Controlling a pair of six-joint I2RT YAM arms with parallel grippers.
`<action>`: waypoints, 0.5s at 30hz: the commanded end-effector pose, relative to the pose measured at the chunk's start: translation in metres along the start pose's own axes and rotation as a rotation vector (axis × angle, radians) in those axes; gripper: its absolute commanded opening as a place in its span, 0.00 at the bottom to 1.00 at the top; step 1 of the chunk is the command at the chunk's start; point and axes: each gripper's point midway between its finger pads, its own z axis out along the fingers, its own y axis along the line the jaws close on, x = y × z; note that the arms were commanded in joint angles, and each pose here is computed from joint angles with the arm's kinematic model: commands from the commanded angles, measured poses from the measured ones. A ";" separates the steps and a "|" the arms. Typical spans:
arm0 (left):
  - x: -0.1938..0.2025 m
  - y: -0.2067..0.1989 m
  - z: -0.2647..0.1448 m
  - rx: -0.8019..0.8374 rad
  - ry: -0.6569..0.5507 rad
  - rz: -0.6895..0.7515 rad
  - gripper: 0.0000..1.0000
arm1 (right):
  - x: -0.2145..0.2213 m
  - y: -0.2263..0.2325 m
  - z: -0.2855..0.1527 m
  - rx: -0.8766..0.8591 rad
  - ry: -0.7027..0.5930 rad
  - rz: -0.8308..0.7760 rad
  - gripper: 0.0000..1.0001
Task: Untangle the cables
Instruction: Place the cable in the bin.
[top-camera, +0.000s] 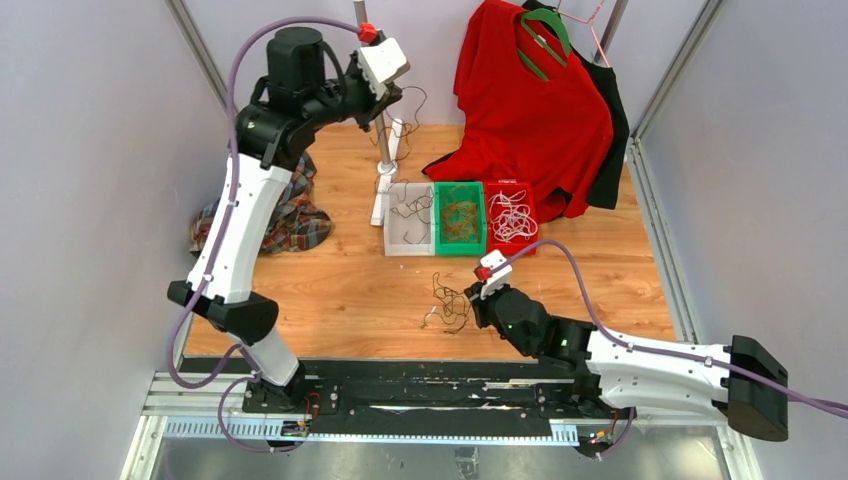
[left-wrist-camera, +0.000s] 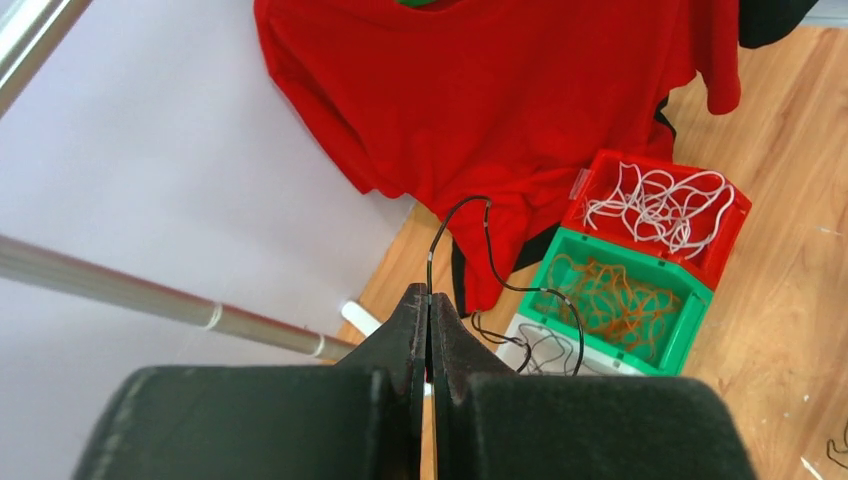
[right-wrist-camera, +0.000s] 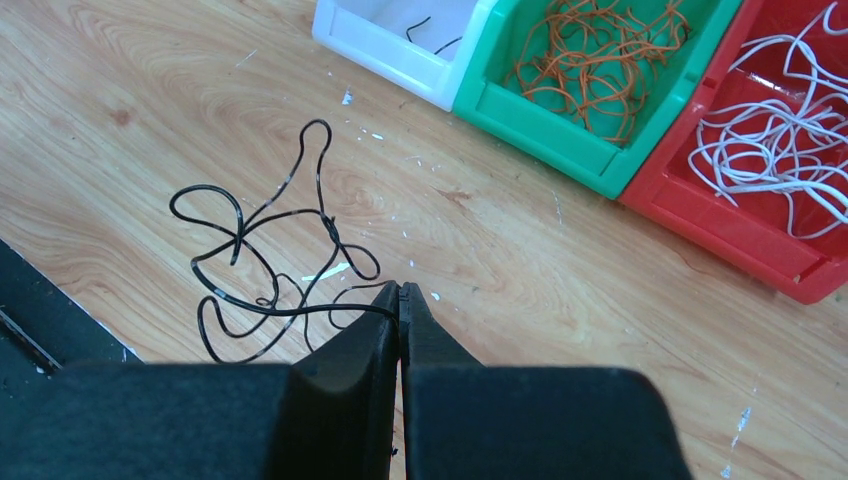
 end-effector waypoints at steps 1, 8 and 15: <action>-0.015 0.005 0.020 -0.026 -0.073 -0.004 0.00 | 0.012 -0.014 -0.005 0.056 0.018 0.009 0.01; 0.006 0.005 0.063 -0.017 -0.065 -0.046 0.00 | 0.012 -0.020 -0.009 0.076 0.011 0.020 0.01; 0.071 -0.012 0.089 0.001 0.037 -0.055 0.01 | 0.014 -0.022 -0.011 0.081 0.016 0.021 0.01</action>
